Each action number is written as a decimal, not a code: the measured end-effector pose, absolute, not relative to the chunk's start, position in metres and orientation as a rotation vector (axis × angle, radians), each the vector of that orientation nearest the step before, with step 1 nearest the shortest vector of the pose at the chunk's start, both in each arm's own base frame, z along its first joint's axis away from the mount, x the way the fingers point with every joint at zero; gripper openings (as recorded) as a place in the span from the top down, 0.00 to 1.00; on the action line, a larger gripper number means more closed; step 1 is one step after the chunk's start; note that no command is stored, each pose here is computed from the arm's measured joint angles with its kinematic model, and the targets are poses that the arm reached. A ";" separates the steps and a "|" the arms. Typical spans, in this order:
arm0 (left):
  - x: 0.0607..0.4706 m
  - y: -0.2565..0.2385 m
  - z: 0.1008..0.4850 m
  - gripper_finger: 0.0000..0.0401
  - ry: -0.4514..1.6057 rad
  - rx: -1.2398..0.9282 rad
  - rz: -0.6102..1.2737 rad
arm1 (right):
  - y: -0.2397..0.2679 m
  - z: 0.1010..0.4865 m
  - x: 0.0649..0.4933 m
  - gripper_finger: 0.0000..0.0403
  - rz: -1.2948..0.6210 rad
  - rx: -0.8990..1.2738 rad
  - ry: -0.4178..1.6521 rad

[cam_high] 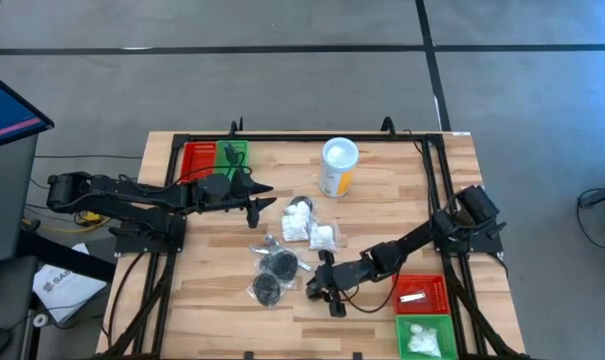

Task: Pick & Place Travel size toiletries
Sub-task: Put the black deodorant bottle into the top green bin

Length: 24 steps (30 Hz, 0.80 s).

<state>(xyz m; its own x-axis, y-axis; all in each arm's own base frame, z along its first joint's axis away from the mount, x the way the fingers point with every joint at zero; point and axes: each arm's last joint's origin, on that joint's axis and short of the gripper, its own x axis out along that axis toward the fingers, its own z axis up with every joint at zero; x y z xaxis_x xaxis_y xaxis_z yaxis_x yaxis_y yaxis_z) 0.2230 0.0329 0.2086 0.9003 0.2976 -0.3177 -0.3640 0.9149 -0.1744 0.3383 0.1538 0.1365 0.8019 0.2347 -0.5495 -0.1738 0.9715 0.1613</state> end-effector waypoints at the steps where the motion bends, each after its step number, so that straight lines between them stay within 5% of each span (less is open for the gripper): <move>1: 0.223 0.033 0.209 0.56 0.290 -0.234 0.345 | 0.152 0.138 0.339 0.66 0.218 0.107 0.592; 24: 0.225 0.031 0.213 0.56 0.243 -0.246 0.272 | 0.093 0.249 0.317 0.65 0.144 0.037 0.369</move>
<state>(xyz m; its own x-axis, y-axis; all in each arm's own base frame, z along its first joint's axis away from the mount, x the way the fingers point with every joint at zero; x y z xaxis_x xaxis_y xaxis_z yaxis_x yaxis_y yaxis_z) 0.2251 0.0312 0.2135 0.9345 0.2338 -0.2684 -0.2927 0.9338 -0.2056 0.3174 0.0928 0.2495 0.9226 0.1469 -0.3567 -0.1335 0.9891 0.0620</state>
